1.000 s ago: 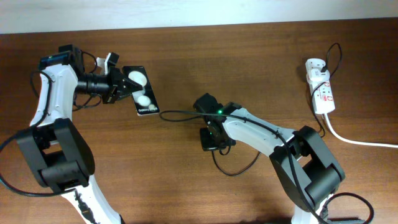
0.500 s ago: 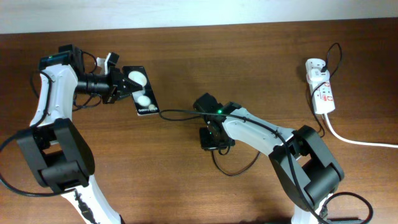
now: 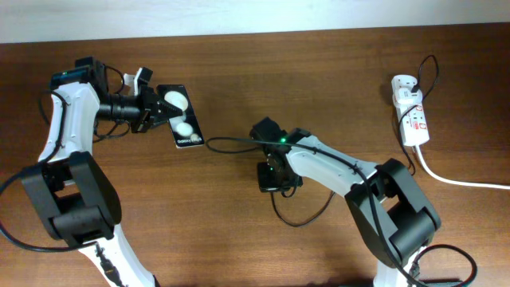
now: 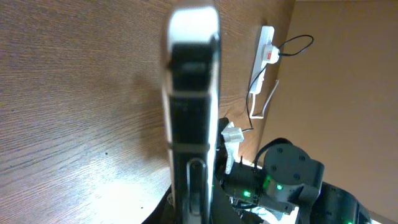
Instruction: Plug charger to phone and switch on socket
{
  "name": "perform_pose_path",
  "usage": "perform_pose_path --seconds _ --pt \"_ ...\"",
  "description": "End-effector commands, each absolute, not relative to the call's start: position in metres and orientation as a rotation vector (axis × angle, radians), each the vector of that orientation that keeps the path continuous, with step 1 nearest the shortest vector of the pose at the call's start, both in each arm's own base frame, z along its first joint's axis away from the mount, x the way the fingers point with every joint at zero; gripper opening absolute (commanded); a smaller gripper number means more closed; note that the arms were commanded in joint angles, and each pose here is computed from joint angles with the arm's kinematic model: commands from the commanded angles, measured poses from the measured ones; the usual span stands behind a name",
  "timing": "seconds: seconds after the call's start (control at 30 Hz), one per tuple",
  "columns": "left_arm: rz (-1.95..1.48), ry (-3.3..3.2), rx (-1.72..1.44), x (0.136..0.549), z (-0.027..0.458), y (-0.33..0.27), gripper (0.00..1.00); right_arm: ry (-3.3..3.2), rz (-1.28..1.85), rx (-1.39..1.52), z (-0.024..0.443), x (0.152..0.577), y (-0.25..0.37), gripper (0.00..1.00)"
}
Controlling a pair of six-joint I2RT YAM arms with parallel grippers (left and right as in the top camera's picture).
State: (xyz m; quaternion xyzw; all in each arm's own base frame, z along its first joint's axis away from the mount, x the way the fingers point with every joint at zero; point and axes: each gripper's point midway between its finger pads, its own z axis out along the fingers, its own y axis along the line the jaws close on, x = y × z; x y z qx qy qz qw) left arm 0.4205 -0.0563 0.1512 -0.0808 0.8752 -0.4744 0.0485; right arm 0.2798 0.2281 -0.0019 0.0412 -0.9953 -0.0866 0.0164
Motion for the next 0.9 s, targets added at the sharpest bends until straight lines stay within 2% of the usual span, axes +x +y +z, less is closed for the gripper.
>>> perform_pose_path --seconds 0.0,0.17,0.47,0.63,0.73,0.87 --pt "-1.473 2.633 -0.208 0.422 0.158 -0.059 0.0 -3.121 -0.322 0.209 0.016 0.287 0.222 0.04" --pt "-1.475 2.635 -0.21 0.422 0.158 -0.06 0.0 -3.191 -0.552 0.312 0.078 0.29 0.231 0.04" --pt "-1.495 2.632 -0.114 0.413 0.16 -0.066 0.0 -3.289 -0.867 0.291 0.183 0.267 0.209 0.04" --pt "-1.633 2.499 0.021 0.414 0.18 -0.091 0.0 -3.263 -0.966 0.303 0.199 0.254 0.208 0.04" --pt "-1.662 2.493 0.065 0.411 0.183 -0.106 0.0 -3.195 -1.026 0.314 0.189 0.244 0.213 0.04" --pt "-1.728 2.402 0.138 0.411 0.194 -0.116 0.0 -3.058 -1.28 0.4 0.181 0.235 0.237 0.04"
